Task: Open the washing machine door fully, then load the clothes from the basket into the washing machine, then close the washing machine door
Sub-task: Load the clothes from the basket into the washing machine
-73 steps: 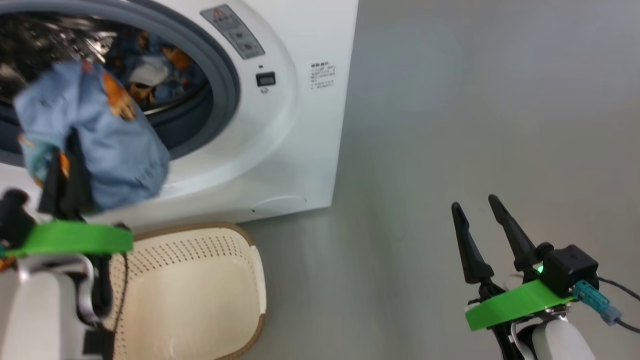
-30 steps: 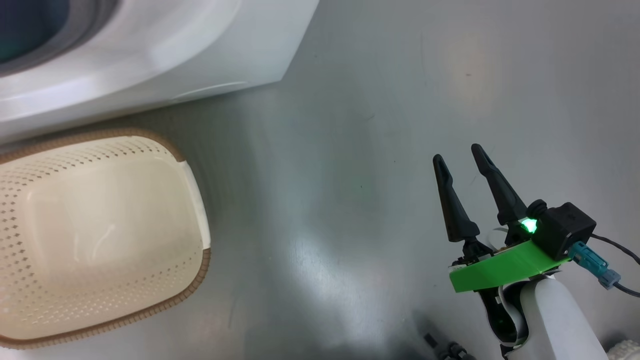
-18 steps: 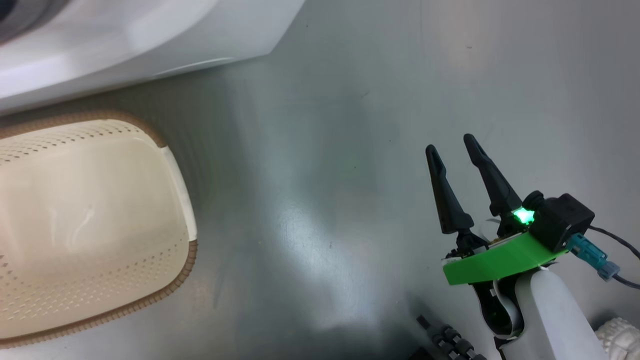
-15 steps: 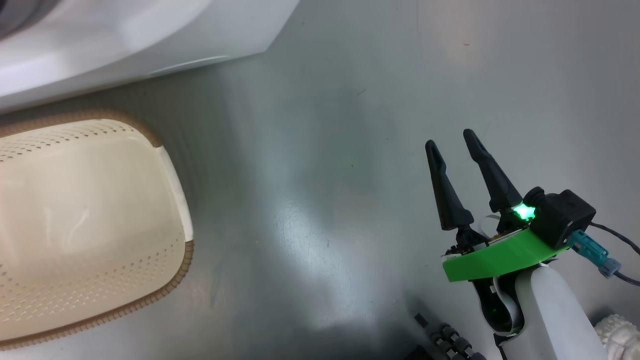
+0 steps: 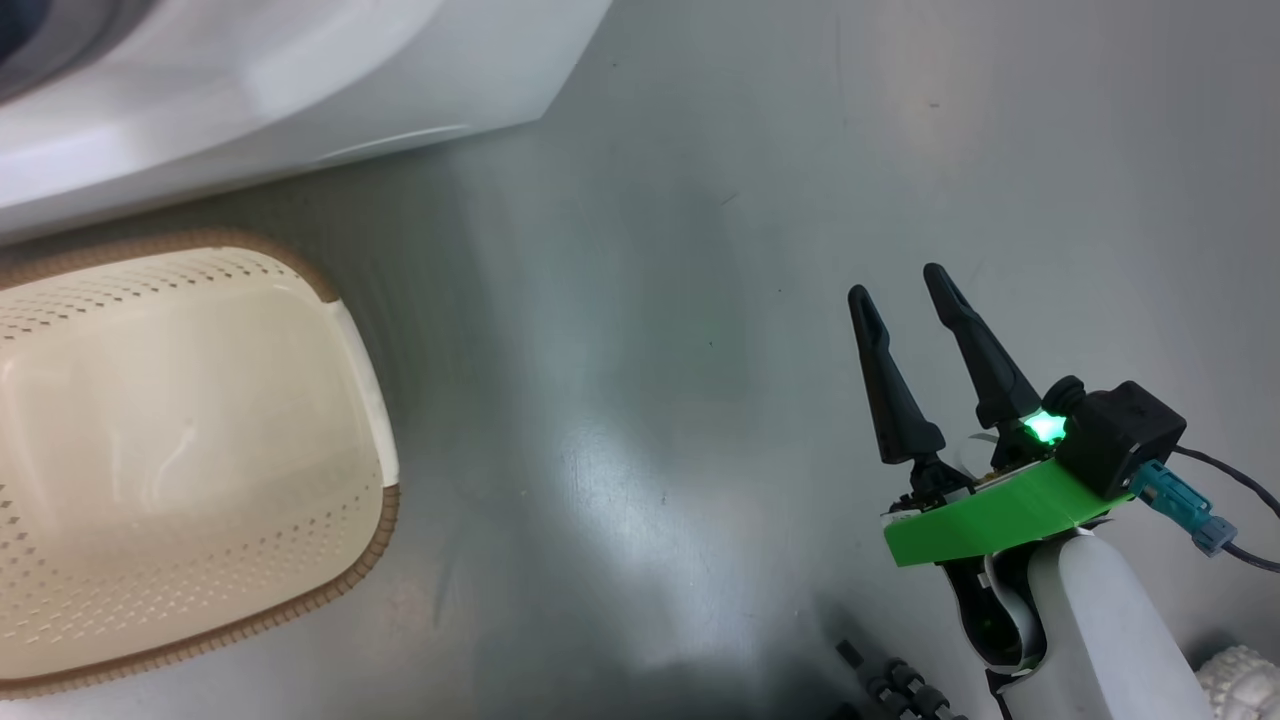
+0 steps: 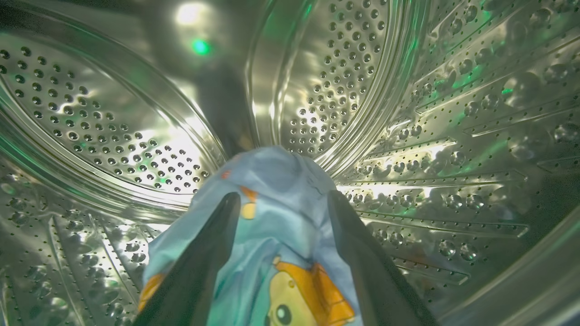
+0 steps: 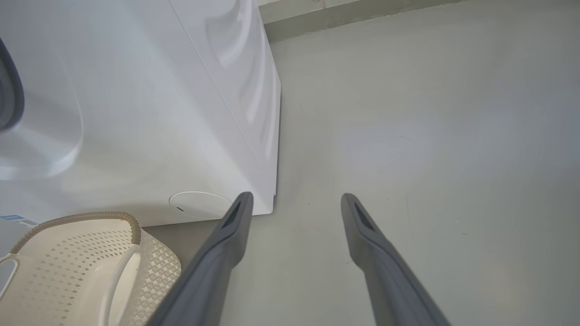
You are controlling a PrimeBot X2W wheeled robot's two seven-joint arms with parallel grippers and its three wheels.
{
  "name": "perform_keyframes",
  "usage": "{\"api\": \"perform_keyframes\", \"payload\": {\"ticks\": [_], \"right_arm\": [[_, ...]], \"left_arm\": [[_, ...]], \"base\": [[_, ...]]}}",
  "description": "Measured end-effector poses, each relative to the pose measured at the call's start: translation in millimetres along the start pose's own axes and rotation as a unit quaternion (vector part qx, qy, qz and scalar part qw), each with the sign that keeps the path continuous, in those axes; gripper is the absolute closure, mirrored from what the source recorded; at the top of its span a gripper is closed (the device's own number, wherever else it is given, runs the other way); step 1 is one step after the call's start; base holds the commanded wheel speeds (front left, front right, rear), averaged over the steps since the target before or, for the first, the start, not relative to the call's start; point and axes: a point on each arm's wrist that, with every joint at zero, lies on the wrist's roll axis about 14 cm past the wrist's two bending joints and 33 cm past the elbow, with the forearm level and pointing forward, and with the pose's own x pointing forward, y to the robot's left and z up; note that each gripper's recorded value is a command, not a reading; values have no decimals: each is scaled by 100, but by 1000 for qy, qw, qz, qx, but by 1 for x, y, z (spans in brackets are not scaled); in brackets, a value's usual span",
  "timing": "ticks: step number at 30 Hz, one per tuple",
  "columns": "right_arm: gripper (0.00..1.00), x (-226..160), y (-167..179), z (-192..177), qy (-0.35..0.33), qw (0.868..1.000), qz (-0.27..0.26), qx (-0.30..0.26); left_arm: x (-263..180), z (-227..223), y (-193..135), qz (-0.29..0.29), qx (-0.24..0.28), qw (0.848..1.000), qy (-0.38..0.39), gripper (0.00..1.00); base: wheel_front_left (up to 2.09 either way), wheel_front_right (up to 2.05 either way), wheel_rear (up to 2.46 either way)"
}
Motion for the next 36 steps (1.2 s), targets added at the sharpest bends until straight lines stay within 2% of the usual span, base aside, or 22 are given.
{"api": "perform_keyframes", "payload": {"ticks": [14,26,36], "right_arm": [[0,-1,16,25,-32,999,20,5],[0,-5,37,55,-68,997,47,5],[0,-17,51,76,-92,994,63,1]], "left_arm": [[-16,27,1,15,-10,1000,-2,0],[-59,55,8,41,-33,999,-11,0],[-102,92,1,37,-18,998,-40,0]], "base": [[0,0,0],[0,0,0],[0,0,0]]}}
